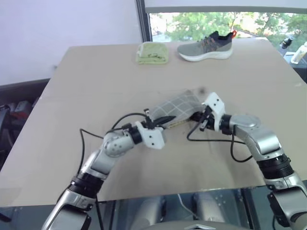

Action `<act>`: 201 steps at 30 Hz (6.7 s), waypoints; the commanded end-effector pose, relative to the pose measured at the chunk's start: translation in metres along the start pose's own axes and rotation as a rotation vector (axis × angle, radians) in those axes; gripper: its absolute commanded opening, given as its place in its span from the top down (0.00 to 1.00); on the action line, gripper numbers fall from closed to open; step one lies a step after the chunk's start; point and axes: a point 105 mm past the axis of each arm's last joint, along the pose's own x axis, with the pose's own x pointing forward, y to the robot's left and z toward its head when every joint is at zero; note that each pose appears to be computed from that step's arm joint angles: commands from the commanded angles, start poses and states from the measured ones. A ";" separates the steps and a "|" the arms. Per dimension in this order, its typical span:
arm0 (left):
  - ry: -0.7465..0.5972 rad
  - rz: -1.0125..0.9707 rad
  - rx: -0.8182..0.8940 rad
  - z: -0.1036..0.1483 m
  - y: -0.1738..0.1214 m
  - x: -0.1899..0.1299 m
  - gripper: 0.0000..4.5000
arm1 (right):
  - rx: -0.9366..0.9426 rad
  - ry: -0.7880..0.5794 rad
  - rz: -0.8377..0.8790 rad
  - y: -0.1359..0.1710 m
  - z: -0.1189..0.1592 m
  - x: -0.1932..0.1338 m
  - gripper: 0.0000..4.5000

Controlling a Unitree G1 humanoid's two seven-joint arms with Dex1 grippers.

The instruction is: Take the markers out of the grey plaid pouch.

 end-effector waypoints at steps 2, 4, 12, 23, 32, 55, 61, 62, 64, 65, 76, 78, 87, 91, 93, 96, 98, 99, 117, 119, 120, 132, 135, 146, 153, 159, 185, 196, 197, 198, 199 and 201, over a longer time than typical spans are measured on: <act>-0.056 0.071 -0.054 0.016 0.019 0.000 1.00 | -0.311 0.024 0.030 0.004 0.001 0.003 0.88; -0.047 0.068 -0.094 0.014 0.019 0.000 1.00 | -0.373 0.025 -0.015 0.000 0.003 0.005 0.74; -0.034 0.054 -0.249 0.015 0.016 0.000 1.00 | -0.594 0.056 -0.131 -0.015 0.006 0.010 0.01; -0.025 0.062 -0.359 0.016 0.024 0.002 1.00 | -0.670 0.115 -0.110 -0.019 -0.009 0.012 0.01; -0.018 0.048 -0.478 0.013 0.025 0.001 1.00 | -0.437 -0.024 -0.002 0.001 0.008 0.011 0.21; -0.081 -0.112 -0.838 0.028 0.009 0.006 1.00 | -0.618 0.178 0.181 0.003 0.023 -0.001 0.63; -0.100 -0.167 -0.856 0.032 0.006 0.010 1.00 | -0.605 0.229 0.165 -0.004 0.012 0.012 0.63; -0.103 -0.172 -0.857 0.032 0.006 0.010 1.00 | -0.606 0.248 0.163 -0.006 0.008 0.014 0.63; -0.110 -0.179 -0.861 0.034 0.005 0.013 1.00 | -0.598 0.281 0.171 -0.007 -0.003 0.020 0.63; -0.112 -0.181 -0.862 0.035 0.005 0.013 1.00 | -0.595 0.293 0.181 -0.006 -0.007 0.021 0.63; -0.041 -0.164 -0.827 0.021 0.002 0.006 1.00 | -0.553 0.246 0.195 -0.004 -0.006 0.017 1.00; -0.003 -0.170 -0.793 0.012 -0.001 0.002 1.00 | -0.525 0.204 0.191 -0.003 0.004 0.013 1.00; 0.105 -0.099 -0.700 -0.022 0.009 -0.011 1.00 | -0.344 0.045 0.183 -0.001 0.054 -0.027 1.00; 0.040 -0.074 -0.817 -0.014 0.017 -0.008 1.00 | -0.307 0.057 0.186 0.001 0.055 -0.033 1.00; 0.004 -0.094 -0.887 -0.005 0.016 -0.007 1.00 | -0.312 0.067 0.190 0.002 0.055 -0.034 1.00; -0.048 -0.140 -0.984 0.010 0.012 -0.006 1.00 | -0.330 0.071 0.192 0.003 0.061 -0.034 1.00; -0.080 -0.163 -1.028 0.018 0.012 -0.007 1.00 | -0.356 0.090 0.196 0.001 0.064 -0.036 1.00; -0.097 -0.176 -1.049 0.022 0.012 -0.007 1.00 | -0.373 0.106 0.202 0.000 0.064 -0.038 1.00; -0.223 -0.244 -1.068 0.039 -0.011 -0.012 1.00 | -0.452 0.343 0.476 0.030 0.054 -0.064 0.01; -0.228 -0.263 -1.046 0.040 -0.022 -0.015 1.00 | -0.453 0.342 0.492 0.036 0.051 -0.060 0.01; -0.240 -0.258 -1.051 0.041 -0.025 -0.016 1.00 | -0.453 0.345 0.503 0.039 0.049 -0.058 0.01; -0.272 -0.216 -1.054 0.038 -0.034 -0.017 1.00 | -0.496 0.381 0.569 0.053 0.024 -0.041 0.01; -0.271 -0.224 -1.064 0.037 -0.035 -0.017 1.00 | -0.521 0.358 0.571 0.056 0.023 -0.032 0.01; -0.301 -0.295 -1.130 0.040 -0.038 -0.017 1.00 | -0.679 0.307 0.504 0.041 0.031 -0.009 0.01; -0.375 -0.364 -1.278 0.049 -0.030 -0.024 1.00 | -0.719 0.342 0.513 0.031 0.053 -0.033 0.01; -0.430 -0.447 -1.364 0.058 -0.027 -0.027 1.00 | -0.693 0.413 0.593 0.039 0.065 -0.060 0.01; -0.268 -0.358 -1.104 0.022 -0.033 -0.017 1.00 | -0.606 0.381 0.578 0.034 0.049 -0.034 0.67; -0.321 -0.393 -1.180 0.033 -0.026 -0.020 1.00 | -0.735 0.379 0.554 0.035 0.032 -0.012 0.67; -0.320 -0.394 -1.182 0.032 -0.026 -0.020 1.00 | -0.742 0.386 0.567 0.037 0.029 -0.011 0.67; -0.319 -0.394 -1.183 0.032 -0.025 -0.020 1.00 | -0.747 0.397 0.582 0.038 0.025 -0.011 0.67; -0.317 -0.394 -1.183 0.032 -0.025 -0.020 1.00 | -0.748 0.409 0.602 0.040 0.021 -0.011 0.67; -0.309 -0.395 -1.179 0.030 -0.026 -0.020 1.00 | -0.744 0.424 0.636 0.044 0.015 -0.012 0.67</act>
